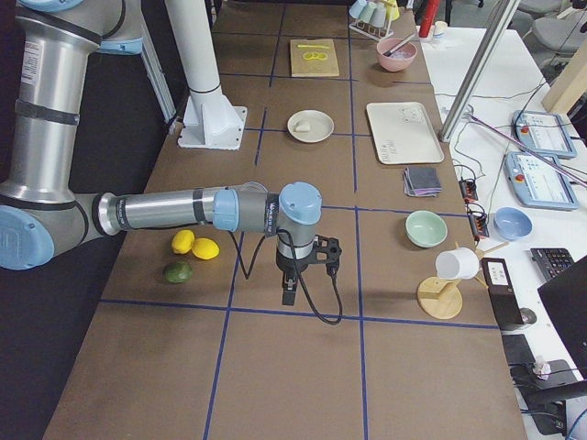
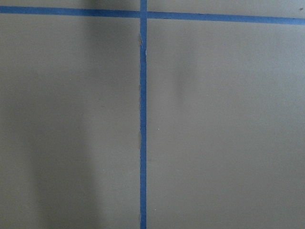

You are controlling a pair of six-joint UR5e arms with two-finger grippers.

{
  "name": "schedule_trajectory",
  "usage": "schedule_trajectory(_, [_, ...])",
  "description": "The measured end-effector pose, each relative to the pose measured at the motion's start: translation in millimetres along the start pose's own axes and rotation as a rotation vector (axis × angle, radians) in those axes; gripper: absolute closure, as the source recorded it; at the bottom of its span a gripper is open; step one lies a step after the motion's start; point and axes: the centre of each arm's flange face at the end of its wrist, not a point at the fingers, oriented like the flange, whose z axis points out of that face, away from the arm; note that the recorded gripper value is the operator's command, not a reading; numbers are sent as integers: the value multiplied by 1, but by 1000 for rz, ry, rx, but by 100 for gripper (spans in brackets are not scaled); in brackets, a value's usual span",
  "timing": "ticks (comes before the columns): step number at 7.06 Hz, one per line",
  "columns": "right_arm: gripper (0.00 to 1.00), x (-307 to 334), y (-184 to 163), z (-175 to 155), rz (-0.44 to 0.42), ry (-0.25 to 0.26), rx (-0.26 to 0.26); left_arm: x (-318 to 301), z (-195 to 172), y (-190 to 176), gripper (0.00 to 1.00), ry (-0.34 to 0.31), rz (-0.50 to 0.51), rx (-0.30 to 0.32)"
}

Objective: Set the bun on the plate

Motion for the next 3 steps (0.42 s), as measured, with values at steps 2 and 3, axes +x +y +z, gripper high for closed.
schedule_trajectory(2, [0, 0, 0, 0, -1, -1, 1, 0, 0, 0, 0, 0, 0, 1])
schedule_trajectory(3, [0, -1, -1, -1, -2, -1, 1, 0, -1, 0, 0, 0, 0, 2])
